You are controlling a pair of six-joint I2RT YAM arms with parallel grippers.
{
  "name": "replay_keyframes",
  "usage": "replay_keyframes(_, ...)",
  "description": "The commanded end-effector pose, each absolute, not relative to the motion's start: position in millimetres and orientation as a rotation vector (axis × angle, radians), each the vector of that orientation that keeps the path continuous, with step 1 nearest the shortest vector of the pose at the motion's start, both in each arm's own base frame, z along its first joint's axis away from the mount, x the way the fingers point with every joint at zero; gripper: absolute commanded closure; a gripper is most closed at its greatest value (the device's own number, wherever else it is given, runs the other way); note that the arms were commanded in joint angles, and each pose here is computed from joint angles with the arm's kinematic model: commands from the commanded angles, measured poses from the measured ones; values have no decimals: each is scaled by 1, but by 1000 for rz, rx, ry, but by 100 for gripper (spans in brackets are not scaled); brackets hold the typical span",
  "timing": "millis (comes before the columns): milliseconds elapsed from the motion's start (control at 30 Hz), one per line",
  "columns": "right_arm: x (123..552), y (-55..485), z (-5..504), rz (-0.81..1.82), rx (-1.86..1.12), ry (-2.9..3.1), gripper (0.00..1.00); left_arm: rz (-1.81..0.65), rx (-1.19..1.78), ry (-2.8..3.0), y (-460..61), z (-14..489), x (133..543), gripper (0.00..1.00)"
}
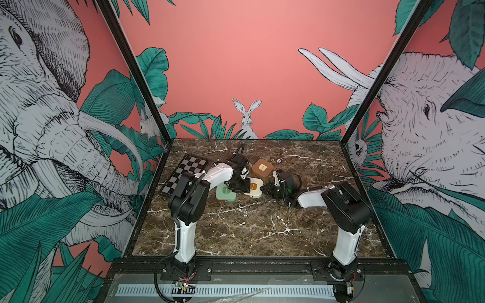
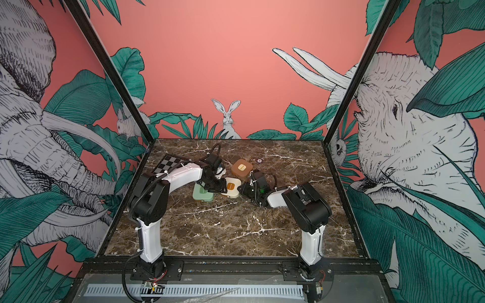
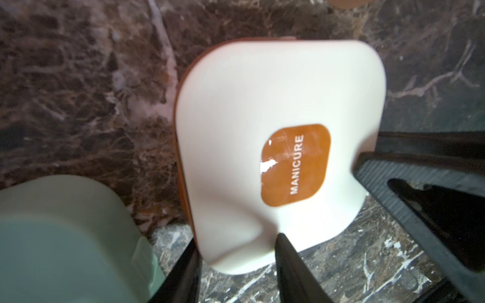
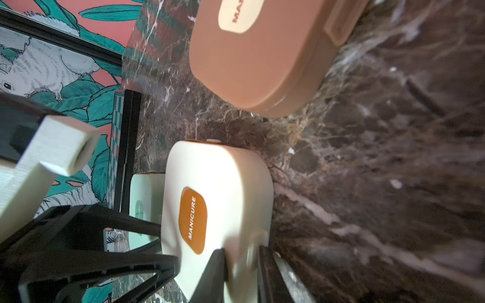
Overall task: Organize nail clipper sets
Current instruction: Close the storage box at the center of the board, then reset both arms
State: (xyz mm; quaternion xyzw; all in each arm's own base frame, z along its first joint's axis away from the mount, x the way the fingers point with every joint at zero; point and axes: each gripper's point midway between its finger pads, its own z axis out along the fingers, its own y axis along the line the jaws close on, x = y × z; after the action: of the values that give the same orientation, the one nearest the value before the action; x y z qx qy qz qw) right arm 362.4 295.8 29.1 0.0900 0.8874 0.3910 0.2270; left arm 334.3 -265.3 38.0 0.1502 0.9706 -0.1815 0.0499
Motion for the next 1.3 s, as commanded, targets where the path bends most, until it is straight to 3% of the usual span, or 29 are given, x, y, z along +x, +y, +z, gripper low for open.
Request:
replay_keyframes(0,304,266,-50,841,369,2762,73,-668,760,3122,-303,-11,252,54)
replay_keyframes(100,317,253,-15,801,333,2709,63,-678,754,3101,-306,-2,256,51)
replay_keyframes(333,346,211,102,591,152,2546,39,-467,667,2955,-278,66,285,1)
replay_keyframes(500,347,162,177,412,102,2410,31,-375,571,2784,-246,142,300,1)
replay_keyframes(667,349,81,243,102,178,2143,16,-375,377,2268,-198,264,324,1)
replay_keyframes(733,351,68,258,-13,89,1999,16,-214,333,2037,-169,308,332,1)
replay_keyframes(767,348,54,262,-81,110,1940,1,-148,276,1936,-153,331,334,1)
replay_keyframes(867,344,24,257,-219,108,1858,1,-8,162,1720,-118,364,331,1)
replay_keyframes(933,346,3,240,-308,148,1854,1,104,266,1691,-115,357,333,1)
replay_keyframes(1167,372,-18,151,-353,144,1957,0,265,8,1916,-17,180,364,1)
replay_keyframes(1267,377,-20,124,-392,85,1944,0,298,-7,1922,-2,138,370,1)
